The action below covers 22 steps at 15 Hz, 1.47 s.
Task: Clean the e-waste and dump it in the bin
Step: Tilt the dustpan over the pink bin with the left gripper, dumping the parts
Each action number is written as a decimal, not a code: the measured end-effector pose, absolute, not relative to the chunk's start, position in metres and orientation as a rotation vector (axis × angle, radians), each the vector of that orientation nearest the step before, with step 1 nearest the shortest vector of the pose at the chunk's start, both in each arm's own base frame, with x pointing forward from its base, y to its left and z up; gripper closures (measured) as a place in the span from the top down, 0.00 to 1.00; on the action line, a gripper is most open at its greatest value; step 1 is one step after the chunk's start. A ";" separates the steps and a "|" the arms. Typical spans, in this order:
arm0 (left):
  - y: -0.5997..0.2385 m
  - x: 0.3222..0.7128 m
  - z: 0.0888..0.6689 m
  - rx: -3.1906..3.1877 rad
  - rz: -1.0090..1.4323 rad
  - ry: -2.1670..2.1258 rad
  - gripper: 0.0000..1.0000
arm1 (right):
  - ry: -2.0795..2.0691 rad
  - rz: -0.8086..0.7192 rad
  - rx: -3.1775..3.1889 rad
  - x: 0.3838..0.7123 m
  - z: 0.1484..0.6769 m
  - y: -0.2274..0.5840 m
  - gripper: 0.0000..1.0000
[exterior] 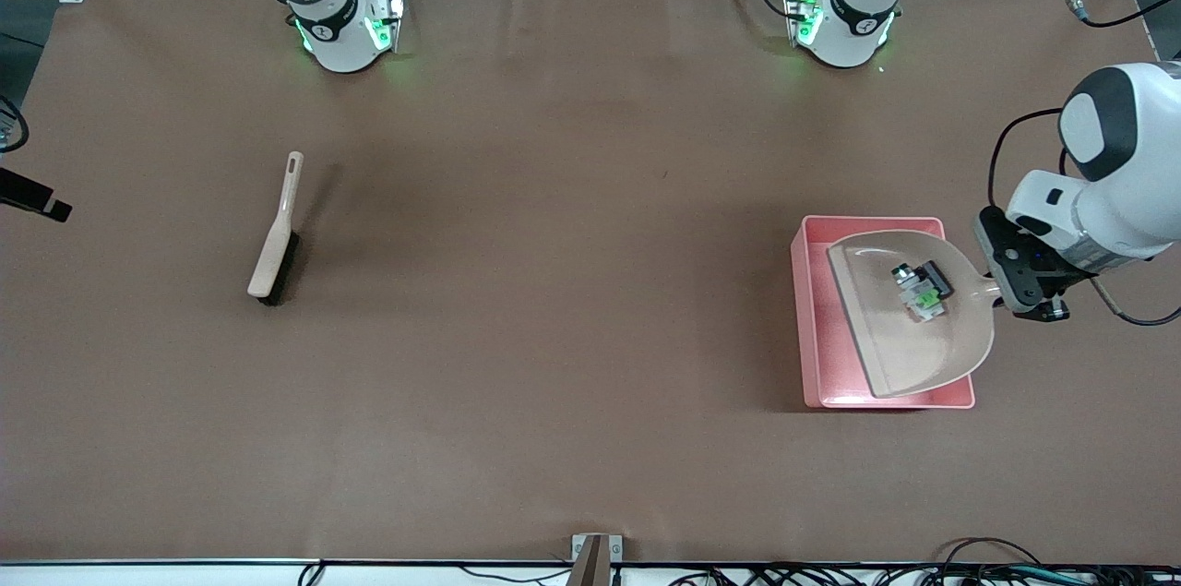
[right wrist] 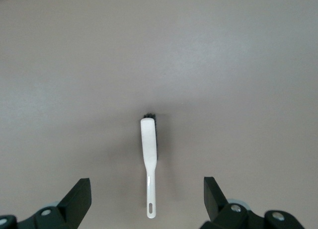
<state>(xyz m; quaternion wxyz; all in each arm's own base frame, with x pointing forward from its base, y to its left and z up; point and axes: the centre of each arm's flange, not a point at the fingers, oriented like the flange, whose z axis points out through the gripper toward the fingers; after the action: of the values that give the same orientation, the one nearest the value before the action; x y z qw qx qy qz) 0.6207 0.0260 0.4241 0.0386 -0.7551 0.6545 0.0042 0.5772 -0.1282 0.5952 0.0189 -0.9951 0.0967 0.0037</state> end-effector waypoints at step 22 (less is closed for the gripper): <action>0.010 0.634 0.372 -1.875 0.457 1.846 0.33 | 0.144 0.221 -3.156 0.552 0.607 -0.057 1.00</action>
<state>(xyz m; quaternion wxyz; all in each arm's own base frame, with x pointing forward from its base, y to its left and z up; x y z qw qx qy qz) 0.6344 0.0098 0.3718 0.2334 -0.6827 0.6721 0.1664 0.5516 -0.0566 0.6070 -0.0125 -0.9965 0.0453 0.0698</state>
